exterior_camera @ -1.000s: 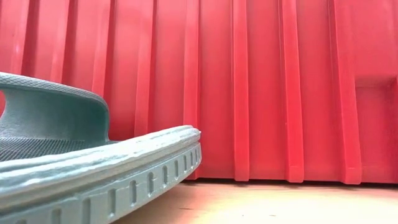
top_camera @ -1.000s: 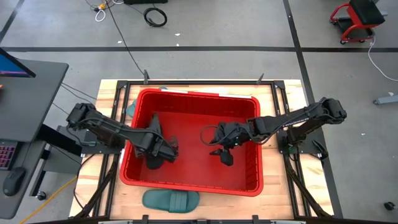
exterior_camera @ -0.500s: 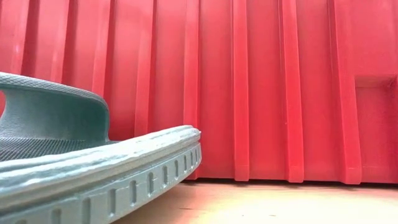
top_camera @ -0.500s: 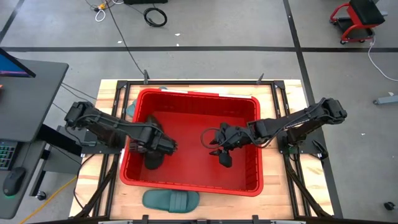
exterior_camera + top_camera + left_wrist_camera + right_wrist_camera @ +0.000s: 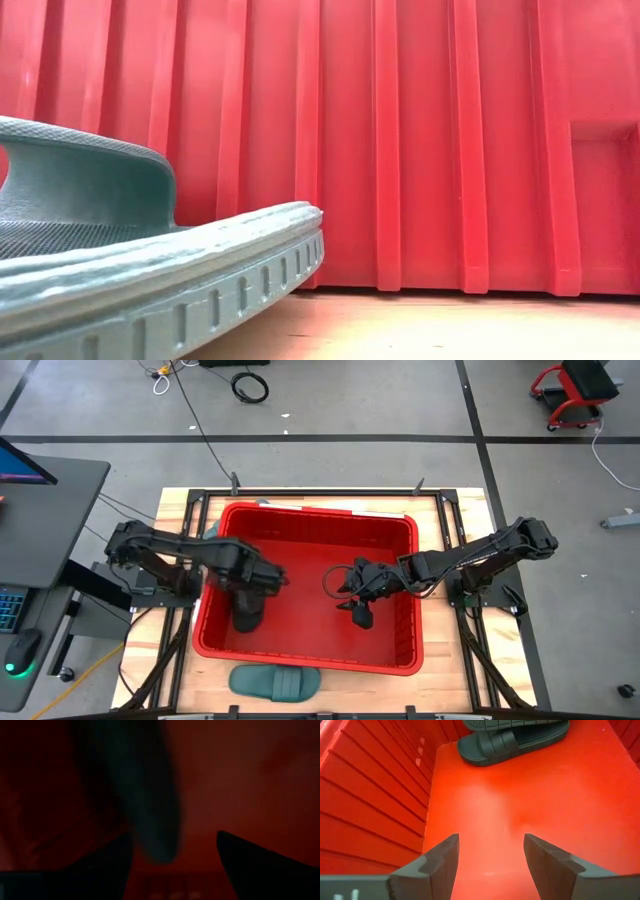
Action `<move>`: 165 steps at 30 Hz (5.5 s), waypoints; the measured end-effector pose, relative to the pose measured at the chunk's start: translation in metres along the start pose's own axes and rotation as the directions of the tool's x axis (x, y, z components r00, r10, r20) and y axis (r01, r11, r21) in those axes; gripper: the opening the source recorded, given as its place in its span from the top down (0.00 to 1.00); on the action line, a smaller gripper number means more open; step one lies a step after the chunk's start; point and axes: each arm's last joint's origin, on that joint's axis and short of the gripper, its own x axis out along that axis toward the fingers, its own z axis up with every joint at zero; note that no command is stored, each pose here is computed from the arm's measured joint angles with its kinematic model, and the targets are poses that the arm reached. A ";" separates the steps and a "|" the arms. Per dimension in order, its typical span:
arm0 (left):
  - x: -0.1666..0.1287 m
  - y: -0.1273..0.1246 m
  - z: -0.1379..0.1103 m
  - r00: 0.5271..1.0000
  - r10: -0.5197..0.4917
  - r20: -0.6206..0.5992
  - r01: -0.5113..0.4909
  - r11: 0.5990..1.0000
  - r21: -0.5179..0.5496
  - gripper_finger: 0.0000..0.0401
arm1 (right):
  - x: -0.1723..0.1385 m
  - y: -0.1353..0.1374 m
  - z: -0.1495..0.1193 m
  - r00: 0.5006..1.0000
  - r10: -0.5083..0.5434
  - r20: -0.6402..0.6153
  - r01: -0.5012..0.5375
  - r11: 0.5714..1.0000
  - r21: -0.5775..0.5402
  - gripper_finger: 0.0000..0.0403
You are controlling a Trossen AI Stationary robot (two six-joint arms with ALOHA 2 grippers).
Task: Pick and place slides into bin
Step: Put the black slide on top of the other black slide in the container, then put the bottom green slide into the right side of the container
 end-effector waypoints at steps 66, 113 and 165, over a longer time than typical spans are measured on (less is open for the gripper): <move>0.064 -0.023 0.017 0.999 -0.024 0.047 0.018 0.991 0.130 0.23 | 0.000 0.000 -0.004 0.999 -0.041 -0.020 0.042 0.998 0.048 0.39; 0.122 -0.080 0.051 0.998 0.065 0.018 -0.035 0.266 0.963 0.57 | -0.001 0.005 -0.013 0.994 0.006 -0.109 0.000 0.998 0.057 0.43; -0.149 0.071 -0.270 0.696 -0.670 -0.258 0.333 -0.018 0.943 0.59 | -0.035 0.280 0.059 0.939 0.132 0.317 -0.141 0.990 0.006 0.59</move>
